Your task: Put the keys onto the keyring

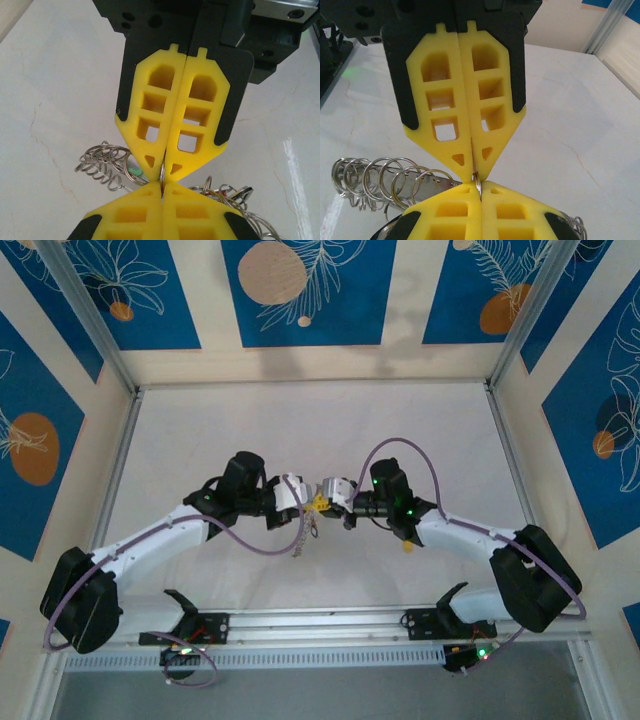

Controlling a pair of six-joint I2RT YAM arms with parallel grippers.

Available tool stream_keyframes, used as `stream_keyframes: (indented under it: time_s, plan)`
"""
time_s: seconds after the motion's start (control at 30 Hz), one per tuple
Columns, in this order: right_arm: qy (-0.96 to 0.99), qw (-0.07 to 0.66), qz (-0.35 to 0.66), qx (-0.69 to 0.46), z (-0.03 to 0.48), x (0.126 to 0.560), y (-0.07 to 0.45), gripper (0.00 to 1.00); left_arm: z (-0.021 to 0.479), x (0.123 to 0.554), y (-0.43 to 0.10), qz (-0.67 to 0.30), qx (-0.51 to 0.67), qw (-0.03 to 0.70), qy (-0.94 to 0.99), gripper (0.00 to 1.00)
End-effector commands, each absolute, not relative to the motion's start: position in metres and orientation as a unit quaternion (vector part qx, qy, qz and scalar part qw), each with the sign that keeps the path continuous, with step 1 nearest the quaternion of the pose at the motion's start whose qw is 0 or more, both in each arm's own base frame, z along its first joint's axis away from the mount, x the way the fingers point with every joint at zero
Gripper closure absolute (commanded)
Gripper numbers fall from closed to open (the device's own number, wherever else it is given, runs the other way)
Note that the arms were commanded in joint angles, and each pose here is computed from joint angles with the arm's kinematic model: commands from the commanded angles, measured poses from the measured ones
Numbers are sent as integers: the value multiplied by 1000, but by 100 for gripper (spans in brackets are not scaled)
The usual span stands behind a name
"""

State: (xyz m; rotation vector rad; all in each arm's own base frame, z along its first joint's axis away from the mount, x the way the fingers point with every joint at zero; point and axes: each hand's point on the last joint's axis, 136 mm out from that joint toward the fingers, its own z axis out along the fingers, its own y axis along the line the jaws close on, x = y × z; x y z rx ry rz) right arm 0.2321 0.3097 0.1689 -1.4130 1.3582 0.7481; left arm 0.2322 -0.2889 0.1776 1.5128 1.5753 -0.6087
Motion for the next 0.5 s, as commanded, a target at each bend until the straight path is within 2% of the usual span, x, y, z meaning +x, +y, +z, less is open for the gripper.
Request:
stream_keyframes:
  time_s: [0.0, 0.27, 0.47]
  plan:
    - [520, 515, 328, -597, 182, 218, 323, 95, 185, 242, -293, -222, 597, 452, 624, 100]
    - [563, 486, 326, -584, 153, 227, 306, 81, 173, 248, -288, -215, 583, 448, 643, 100]
    - [581, 459, 324, -588, 134, 230, 302, 83, 160, 248, -294, -233, 583, 442, 641, 100]
